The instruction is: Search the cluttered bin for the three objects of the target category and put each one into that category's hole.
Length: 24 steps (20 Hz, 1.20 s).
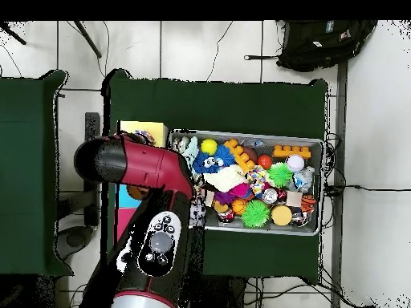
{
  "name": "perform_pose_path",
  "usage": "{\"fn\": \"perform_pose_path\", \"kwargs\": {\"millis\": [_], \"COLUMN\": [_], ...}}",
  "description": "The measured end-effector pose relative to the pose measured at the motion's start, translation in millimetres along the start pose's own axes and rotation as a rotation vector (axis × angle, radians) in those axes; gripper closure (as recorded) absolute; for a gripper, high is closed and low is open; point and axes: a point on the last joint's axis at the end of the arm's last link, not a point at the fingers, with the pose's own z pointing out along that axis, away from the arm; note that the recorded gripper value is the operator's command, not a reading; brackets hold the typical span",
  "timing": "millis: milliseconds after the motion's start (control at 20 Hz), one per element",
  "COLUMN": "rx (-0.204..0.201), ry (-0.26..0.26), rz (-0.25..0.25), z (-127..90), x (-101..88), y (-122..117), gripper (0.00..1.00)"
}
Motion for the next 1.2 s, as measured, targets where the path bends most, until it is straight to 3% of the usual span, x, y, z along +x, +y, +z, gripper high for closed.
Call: {"fn": "perform_pose_path", "kwargs": {"millis": [1200], "rx": [0.013], "ry": [-0.022], "rz": [0.002], "z": [23.5], "x": [1.2], "y": [-7.5], "gripper": [1.0]}}
